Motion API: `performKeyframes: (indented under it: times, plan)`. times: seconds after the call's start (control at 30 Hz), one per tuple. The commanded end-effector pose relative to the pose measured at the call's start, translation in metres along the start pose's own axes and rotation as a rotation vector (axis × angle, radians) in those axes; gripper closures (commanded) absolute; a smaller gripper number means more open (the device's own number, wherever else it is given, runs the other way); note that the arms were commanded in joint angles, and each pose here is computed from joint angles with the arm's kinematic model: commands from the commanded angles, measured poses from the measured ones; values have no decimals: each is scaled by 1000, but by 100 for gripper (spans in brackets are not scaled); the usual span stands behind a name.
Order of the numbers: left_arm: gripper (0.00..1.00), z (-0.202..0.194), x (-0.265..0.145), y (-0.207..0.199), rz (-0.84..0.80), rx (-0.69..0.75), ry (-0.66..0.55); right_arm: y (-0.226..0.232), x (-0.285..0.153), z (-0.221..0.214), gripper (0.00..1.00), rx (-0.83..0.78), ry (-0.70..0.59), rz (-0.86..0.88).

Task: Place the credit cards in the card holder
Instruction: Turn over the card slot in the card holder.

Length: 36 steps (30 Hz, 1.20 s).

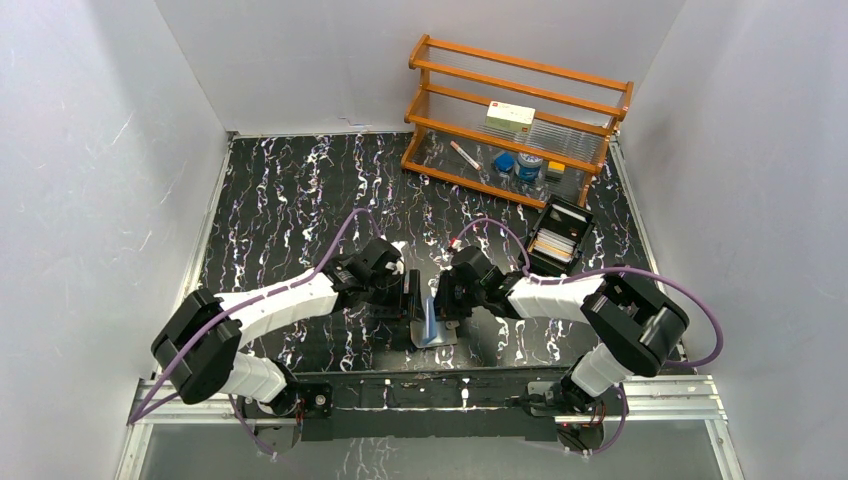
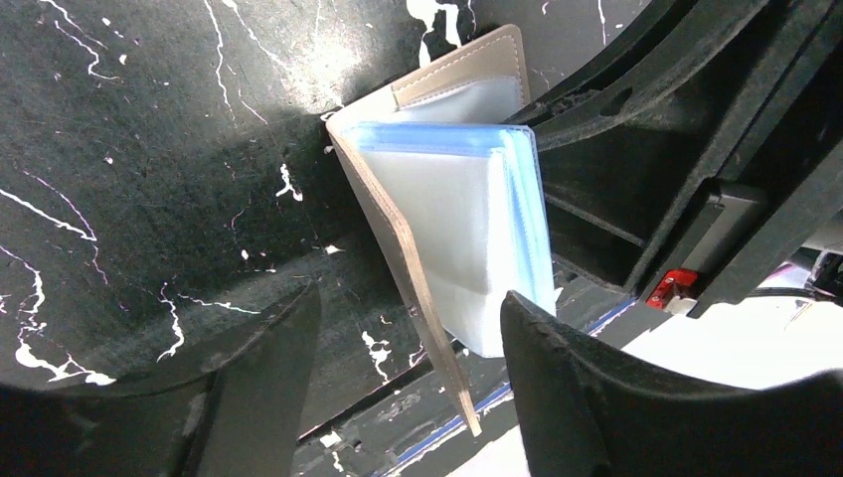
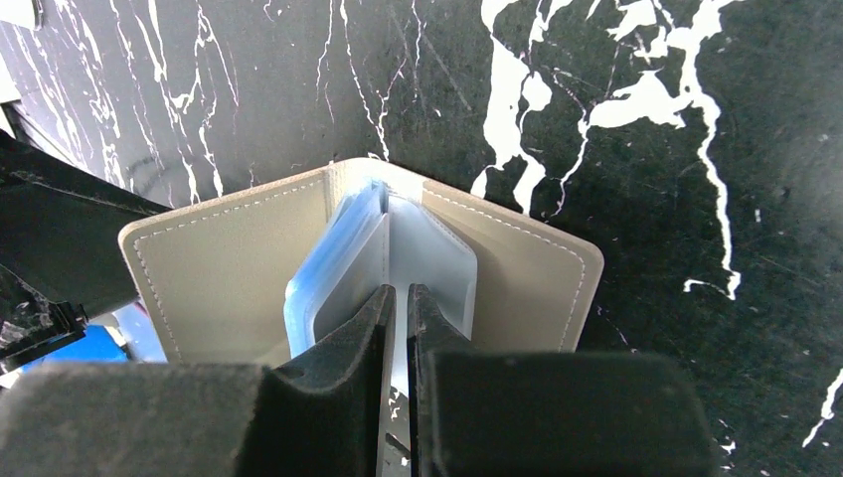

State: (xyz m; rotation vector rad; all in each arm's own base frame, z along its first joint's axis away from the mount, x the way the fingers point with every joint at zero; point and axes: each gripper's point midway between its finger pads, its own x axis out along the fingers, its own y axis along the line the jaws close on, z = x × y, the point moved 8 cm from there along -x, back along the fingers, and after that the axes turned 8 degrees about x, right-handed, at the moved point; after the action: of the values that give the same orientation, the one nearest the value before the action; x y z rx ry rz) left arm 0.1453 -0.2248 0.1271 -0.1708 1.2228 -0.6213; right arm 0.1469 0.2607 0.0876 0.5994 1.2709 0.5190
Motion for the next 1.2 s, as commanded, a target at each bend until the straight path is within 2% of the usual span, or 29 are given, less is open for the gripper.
performKeyframes:
  times: [0.0, 0.1, 0.17, 0.33, 0.53, 0.7, 0.8, 1.03, 1.17]
  plan:
    - [40, 6, -6, -5, 15, 7, -21, 20, -2, 8, 83, -9, -27, 53]
    - [59, 3, -8, -2, 31, -6, -39, 26, -6, 7, 83, 4, -31, 90]
    - [68, 0, -11, 1, 37, -19, -58, 29, -11, 8, 83, 3, -43, 117]
    - [81, -9, -12, 8, 46, -57, -81, 38, -20, 7, 74, 25, -57, 186]
    - [85, -13, -10, 12, 53, -63, -86, 41, -23, 5, 69, 49, -64, 258]
    - [84, -15, -9, 12, 38, -65, -84, 39, -18, 2, 69, 64, -39, 270]
    - [79, -16, -9, 13, 41, -71, -85, 39, -17, 1, 69, 67, -32, 280]
    - [51, -9, -22, 12, 42, -100, -126, 36, -13, 1, 69, 60, -29, 257]
    - [42, -6, -28, 8, -23, -134, -148, 35, -9, 1, 70, 57, -25, 242]
